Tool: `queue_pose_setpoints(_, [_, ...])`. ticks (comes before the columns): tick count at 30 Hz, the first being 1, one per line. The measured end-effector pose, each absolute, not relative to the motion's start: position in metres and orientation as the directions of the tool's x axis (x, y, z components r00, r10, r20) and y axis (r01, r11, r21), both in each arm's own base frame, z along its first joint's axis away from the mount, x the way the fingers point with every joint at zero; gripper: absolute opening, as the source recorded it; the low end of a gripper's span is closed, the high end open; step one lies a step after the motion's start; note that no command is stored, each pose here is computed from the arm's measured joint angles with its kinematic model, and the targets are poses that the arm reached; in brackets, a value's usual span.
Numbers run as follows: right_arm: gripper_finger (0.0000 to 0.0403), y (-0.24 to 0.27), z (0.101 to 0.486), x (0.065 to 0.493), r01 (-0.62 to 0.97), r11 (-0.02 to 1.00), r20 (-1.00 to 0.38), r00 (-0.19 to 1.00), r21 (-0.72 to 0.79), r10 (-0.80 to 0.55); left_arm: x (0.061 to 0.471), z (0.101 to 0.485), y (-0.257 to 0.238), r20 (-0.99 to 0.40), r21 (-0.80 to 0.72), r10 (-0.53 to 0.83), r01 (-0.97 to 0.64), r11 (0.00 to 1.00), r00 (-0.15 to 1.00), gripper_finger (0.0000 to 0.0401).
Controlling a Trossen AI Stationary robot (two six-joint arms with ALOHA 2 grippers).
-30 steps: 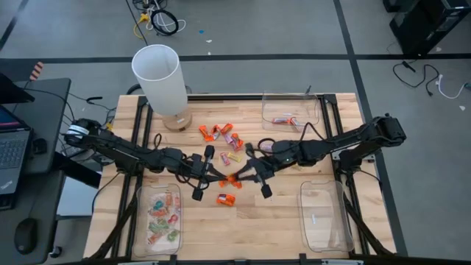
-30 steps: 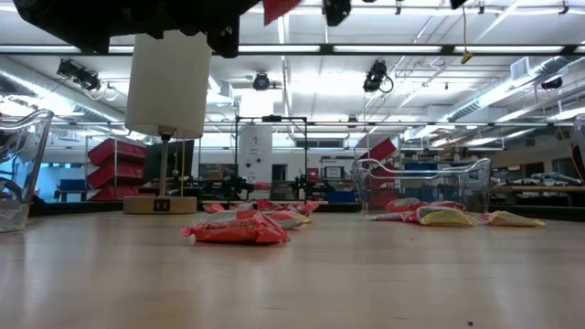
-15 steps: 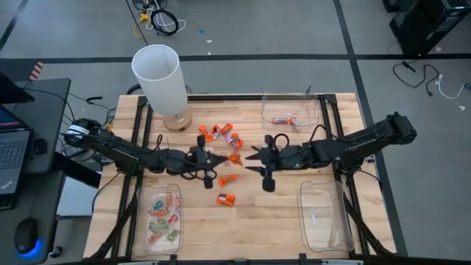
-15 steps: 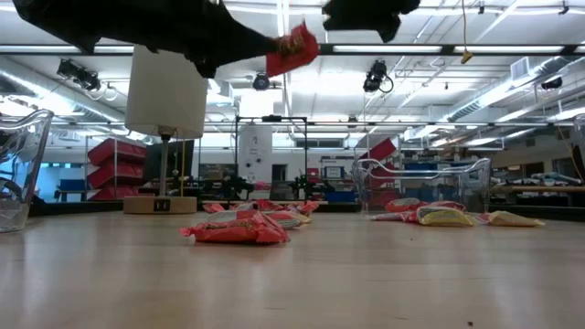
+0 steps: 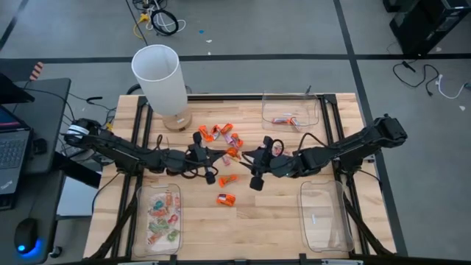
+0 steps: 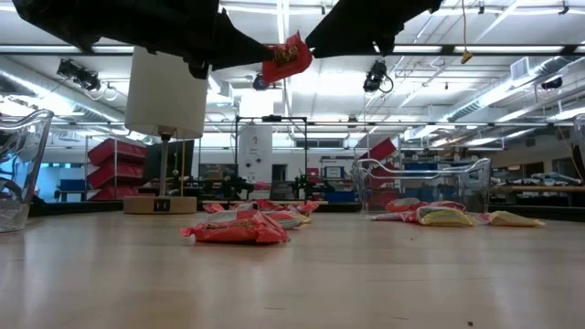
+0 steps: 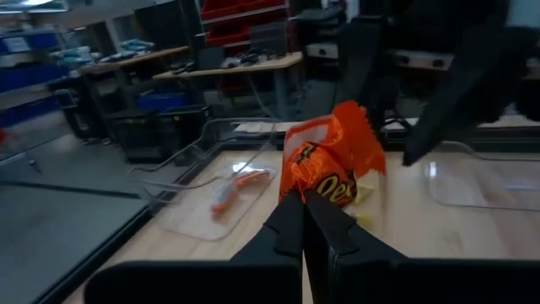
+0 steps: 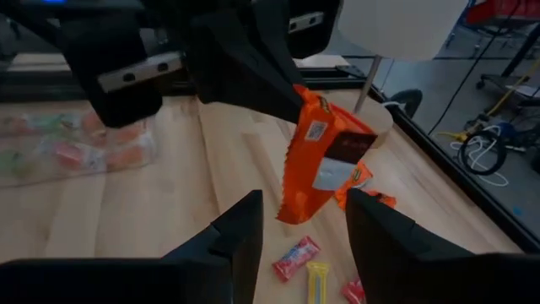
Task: Sort candy
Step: Put the small orange chocolate bar into the top right transparent bin
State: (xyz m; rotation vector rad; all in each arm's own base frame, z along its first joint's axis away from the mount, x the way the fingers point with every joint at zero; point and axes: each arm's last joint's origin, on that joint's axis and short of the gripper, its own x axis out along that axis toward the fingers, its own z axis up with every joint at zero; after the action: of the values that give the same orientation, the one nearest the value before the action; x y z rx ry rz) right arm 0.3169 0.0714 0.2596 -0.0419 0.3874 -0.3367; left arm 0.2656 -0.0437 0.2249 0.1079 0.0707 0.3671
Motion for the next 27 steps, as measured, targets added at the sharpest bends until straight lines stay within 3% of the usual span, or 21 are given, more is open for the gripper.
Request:
queue_pose_setpoints(4, [0.0177, 0.071, 0.261, 0.317, 0.330, 0.940, -0.349, 0.874, -0.086, -0.339, 0.264, 0.222, -0.041, -0.072, 0.133, 0.441, -0.430, 0.893, 0.895, 0.0000])
queue_pose_setpoints(11, [0.0205, 0.065, 0.265, 0.320, 0.370, 0.928, -0.311, 0.877, -0.053, -0.367, 0.265, 0.224, -0.041, -0.058, 0.121, 0.443, -0.434, 0.893, 0.895, 0.0000])
queue_pose_setpoints(27, [0.0187, 0.053, 0.267, 0.324, 0.340, 0.940, -0.306, 0.895, -0.007, -0.326, 0.265, 0.232, -0.043, 0.016, 0.056, 0.395, -0.395, 0.917, 0.918, 0.0000])
